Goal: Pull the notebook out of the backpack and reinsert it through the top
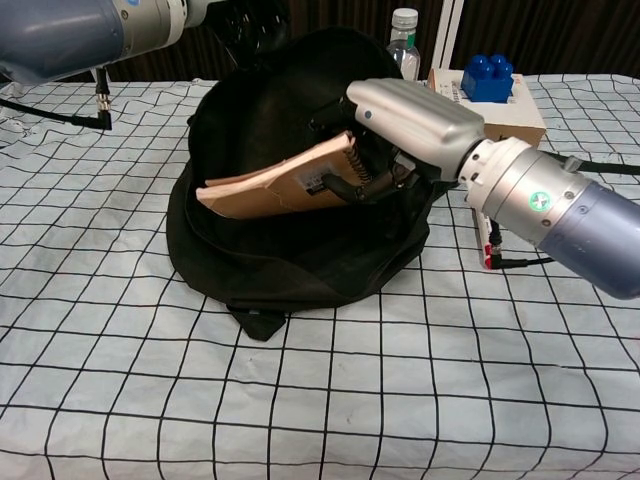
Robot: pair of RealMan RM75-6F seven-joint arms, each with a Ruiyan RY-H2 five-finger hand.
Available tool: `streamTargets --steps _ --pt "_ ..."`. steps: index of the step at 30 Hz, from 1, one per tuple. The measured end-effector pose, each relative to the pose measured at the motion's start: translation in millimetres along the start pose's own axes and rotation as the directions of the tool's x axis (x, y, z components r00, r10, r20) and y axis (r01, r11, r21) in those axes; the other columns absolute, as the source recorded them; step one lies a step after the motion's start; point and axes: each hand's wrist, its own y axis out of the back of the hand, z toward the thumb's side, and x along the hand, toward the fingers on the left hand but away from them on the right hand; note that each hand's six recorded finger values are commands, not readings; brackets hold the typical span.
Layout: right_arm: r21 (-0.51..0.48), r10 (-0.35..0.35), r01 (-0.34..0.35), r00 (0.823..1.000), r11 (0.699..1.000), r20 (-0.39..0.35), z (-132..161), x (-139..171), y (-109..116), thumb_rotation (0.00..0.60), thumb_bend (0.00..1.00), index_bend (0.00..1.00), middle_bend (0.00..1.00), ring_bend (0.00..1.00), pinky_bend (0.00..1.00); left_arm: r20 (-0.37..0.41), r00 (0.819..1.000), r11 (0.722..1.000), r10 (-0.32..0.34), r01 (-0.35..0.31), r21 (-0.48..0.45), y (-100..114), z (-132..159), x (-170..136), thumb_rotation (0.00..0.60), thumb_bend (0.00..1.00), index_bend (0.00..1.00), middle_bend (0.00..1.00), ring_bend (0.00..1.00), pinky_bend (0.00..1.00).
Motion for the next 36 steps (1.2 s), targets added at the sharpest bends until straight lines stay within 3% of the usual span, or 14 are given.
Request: streamTargets --steps 6,11,19,28,33,36 --pt "-0.045 -0.058 0.057 0.998 0.997 -0.026 7 12 33 0.600 0.52 0.84 0.70 0.74 0.65 -0.005 1.000 1.000 -0.015 0.015 -0.022 -5 -2 -1 0.600 0.46 0.67 0.66 0.50 0.41" --pt "-0.039 -0.101 0.100 0.994 0.994 -0.046 7 34 69 0.600 0.52 0.84 0.70 0.74 0.65 -0.012 1.000 1.000 0.009 -0.009 -0.024 -4 -3 1 0.600 0.45 0.66 0.65 0.50 0.41" --pt "0.003 -0.194 0.194 0.981 0.981 0.001 -10 68 129 0.600 0.52 0.84 0.70 0.74 0.65 -0.003 0.999 0.998 -0.049 0.049 -0.049 -21 -1 -1 0.600 0.45 0.66 0.65 0.49 0.40" --pt "0.040 -0.362 0.360 0.931 0.932 0.052 -23 108 210 0.600 0.52 0.84 0.70 0.74 0.65 0.013 0.996 0.996 -0.086 0.087 -0.023 -39 4 -3 0.600 0.44 0.64 0.63 0.47 0.40" --pt "0.134 -0.422 0.408 0.902 0.903 0.094 -40 125 247 0.600 0.52 0.84 0.70 0.74 0.65 0.037 0.995 0.995 -0.094 0.095 -0.015 -41 11 -7 0.600 0.44 0.63 0.62 0.47 0.39" --pt "0.209 -0.454 0.424 0.883 0.881 0.122 -53 132 262 0.600 0.52 0.84 0.70 0.74 0.65 0.061 0.993 0.995 -0.100 0.101 -0.023 -40 18 -11 0.600 0.41 0.57 0.56 0.41 0.36"
